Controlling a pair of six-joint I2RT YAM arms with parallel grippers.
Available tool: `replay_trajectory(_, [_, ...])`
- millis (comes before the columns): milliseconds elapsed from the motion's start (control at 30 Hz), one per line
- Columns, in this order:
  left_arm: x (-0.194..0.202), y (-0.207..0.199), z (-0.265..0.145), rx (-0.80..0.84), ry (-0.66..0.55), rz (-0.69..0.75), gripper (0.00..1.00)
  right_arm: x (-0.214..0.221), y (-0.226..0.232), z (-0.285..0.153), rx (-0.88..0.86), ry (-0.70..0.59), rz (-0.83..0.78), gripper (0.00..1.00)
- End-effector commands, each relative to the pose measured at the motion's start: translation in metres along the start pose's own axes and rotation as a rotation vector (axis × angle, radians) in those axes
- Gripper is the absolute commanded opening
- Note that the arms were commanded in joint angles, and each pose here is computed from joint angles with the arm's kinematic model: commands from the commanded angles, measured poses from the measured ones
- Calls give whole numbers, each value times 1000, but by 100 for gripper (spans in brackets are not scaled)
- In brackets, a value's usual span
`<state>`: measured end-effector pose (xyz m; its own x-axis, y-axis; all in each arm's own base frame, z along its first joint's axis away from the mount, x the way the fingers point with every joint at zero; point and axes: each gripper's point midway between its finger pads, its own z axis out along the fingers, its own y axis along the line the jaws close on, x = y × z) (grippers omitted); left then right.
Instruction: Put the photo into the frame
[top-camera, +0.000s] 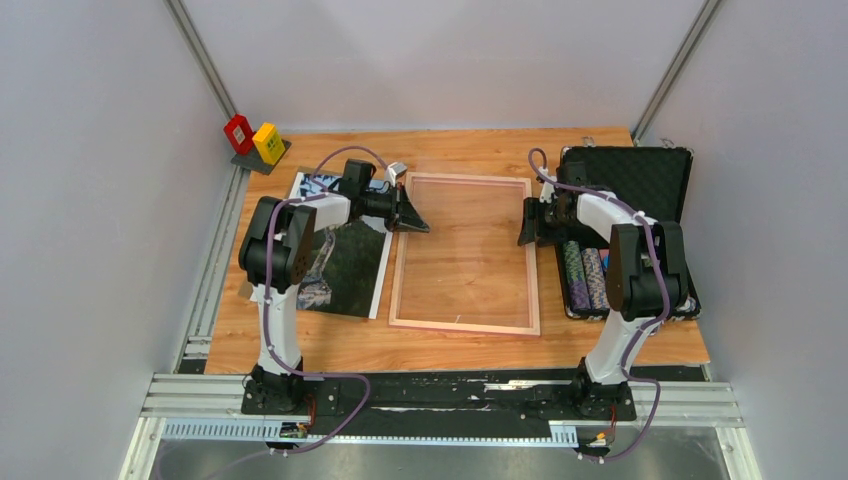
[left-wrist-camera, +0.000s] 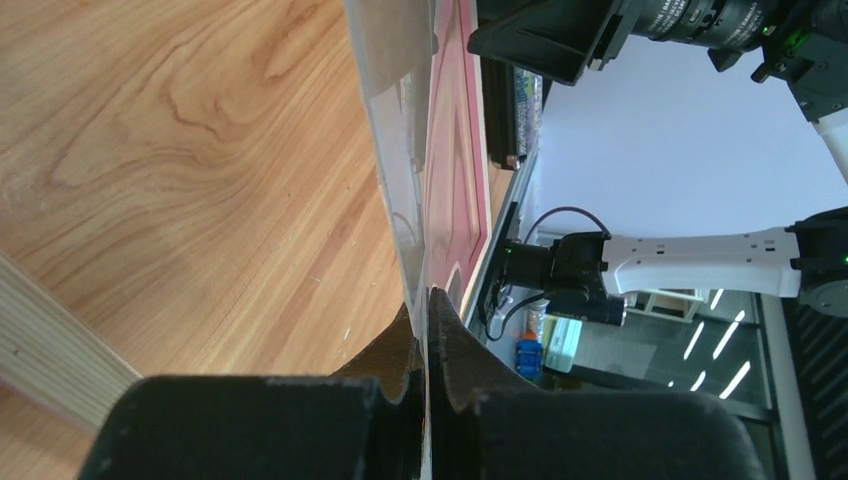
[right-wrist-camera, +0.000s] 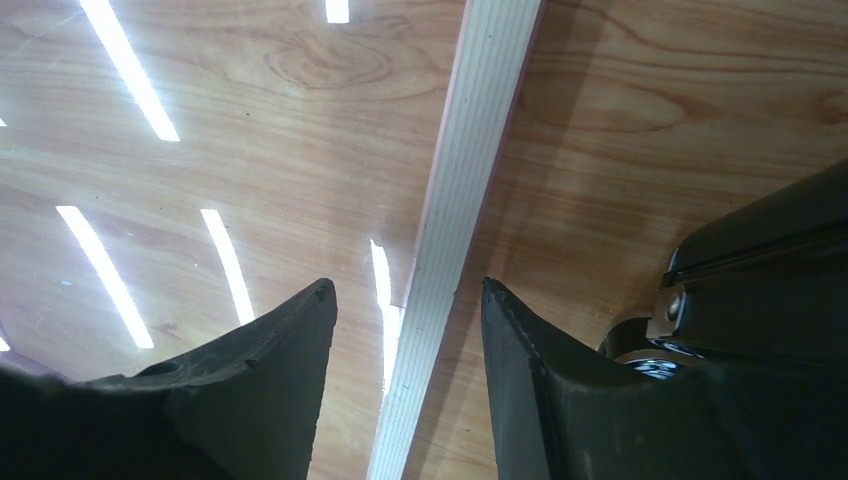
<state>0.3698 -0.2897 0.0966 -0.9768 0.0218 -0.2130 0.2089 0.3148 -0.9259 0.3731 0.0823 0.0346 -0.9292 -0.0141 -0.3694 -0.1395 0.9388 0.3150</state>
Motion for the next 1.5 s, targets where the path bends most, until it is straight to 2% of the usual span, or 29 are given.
replay_trajectory(0, [5,7,8,4,4,-50,0,-9,24,16,-127,-14,-51,54])
replay_trajectory(433, [11,9,9,15,3,-134,0,-3,23,20,-127,4,-48,54])
replay_trajectory(600, [8,7,10,13,-2,-120,0,-3,23,21,-126,8,-47,54])
replay_trajectory(833, [6,12,10,-15,-2,-95,0,-3,22,22,-124,10,-42,59])
replay_trajectory(1467, [11,32,15,-99,10,-107,0,-3,12,32,-36,34,-55,57])
